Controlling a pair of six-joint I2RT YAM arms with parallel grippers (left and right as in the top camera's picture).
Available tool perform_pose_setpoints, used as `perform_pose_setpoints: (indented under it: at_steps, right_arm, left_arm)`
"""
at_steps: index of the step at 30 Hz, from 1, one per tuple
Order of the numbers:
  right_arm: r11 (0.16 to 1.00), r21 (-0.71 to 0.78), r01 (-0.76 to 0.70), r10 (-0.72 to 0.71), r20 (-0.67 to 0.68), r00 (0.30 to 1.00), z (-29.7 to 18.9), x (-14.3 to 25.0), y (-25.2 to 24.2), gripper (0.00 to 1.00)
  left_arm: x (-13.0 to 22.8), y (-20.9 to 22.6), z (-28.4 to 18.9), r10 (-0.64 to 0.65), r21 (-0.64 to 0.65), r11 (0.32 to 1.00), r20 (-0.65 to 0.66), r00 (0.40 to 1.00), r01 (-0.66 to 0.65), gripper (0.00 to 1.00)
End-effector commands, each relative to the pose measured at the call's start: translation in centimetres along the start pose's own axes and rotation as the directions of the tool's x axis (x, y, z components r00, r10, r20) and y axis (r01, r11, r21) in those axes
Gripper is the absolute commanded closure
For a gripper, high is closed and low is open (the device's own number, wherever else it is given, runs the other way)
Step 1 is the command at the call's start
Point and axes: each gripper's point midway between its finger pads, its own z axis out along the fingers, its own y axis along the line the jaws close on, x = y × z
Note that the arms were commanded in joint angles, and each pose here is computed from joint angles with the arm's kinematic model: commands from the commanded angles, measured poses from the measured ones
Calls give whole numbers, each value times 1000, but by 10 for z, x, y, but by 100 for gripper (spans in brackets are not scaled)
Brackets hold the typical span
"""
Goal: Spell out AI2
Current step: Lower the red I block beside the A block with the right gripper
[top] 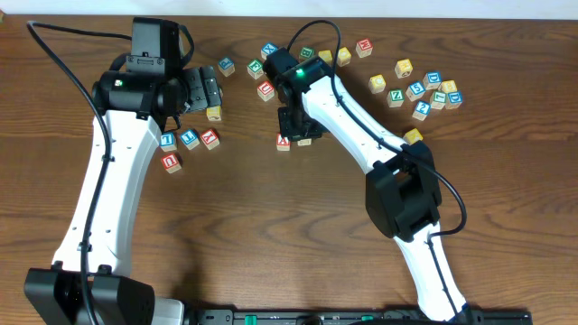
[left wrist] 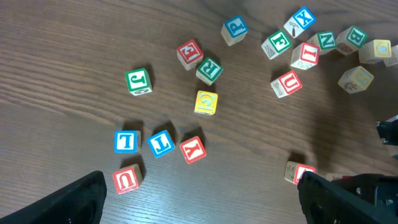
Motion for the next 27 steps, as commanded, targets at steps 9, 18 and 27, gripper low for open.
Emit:
perform_pose_setpoints:
  at_steps: [9,18,27]
  right_arm:
    - [997,47,-66,64,27,998,9,8,5,80]
    - [997,46,-60,59,20,998,20,14,9,77]
    - [997,40,-66,65,30,997,29,12,10,75]
  left_arm:
    - [-5,2,-7,6,-7,1000,23,1000,-6,2]
    - [-5,2,-7,6,-7,1000,23,1000,-6,3]
    - [-5,2,-7,6,-7,1000,23,1000,-6,2]
